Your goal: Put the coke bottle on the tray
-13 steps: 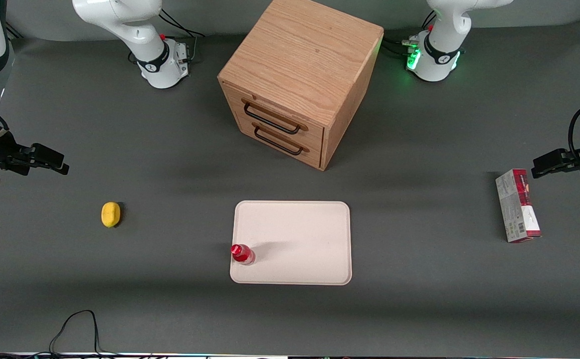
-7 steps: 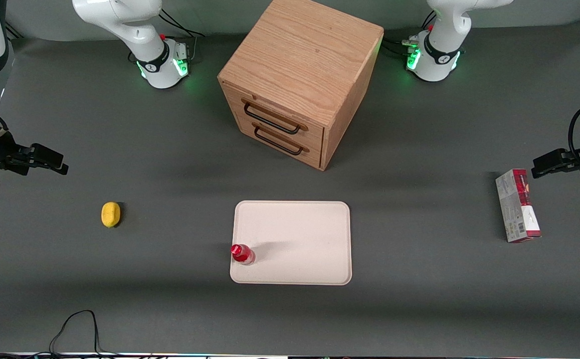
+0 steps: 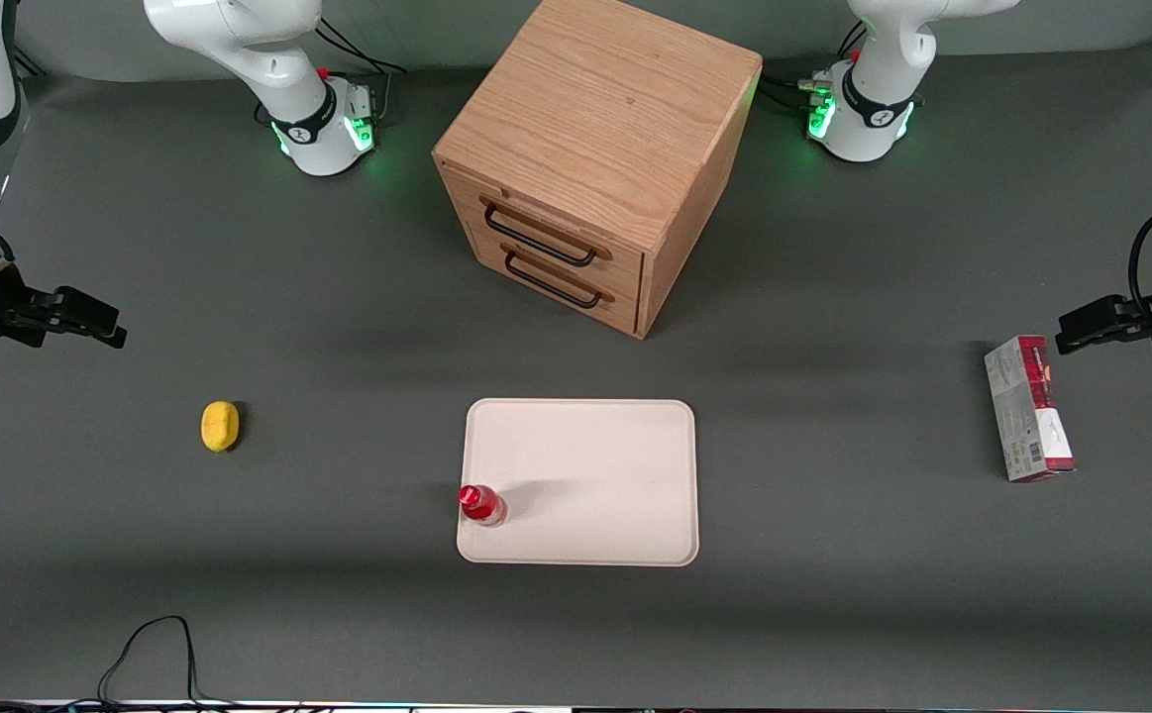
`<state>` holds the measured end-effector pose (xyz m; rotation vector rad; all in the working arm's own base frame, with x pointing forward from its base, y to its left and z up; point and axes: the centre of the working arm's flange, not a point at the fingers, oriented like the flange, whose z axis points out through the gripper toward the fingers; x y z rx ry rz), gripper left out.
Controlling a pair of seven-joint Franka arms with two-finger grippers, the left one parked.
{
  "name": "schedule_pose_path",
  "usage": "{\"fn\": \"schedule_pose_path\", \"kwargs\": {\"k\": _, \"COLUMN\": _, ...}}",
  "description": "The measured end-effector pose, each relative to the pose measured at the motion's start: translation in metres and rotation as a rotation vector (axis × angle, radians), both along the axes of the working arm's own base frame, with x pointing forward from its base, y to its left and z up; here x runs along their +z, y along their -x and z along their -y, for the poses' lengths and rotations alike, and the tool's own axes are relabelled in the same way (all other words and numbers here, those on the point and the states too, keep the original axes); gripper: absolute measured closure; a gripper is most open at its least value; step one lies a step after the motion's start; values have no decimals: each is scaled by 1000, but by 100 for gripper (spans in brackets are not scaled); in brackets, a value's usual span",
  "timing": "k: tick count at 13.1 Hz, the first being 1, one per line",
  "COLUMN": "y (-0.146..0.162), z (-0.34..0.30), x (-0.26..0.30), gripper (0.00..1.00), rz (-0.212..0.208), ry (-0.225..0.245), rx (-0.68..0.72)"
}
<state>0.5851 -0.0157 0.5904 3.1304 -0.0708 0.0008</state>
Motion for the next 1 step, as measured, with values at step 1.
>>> {"fn": "schedule_pose_path", "kwargs": {"k": 1, "y": 1, "z": 0, "x": 0, "gripper": 0, "rz": -6, "ry": 0, "rx": 9}}
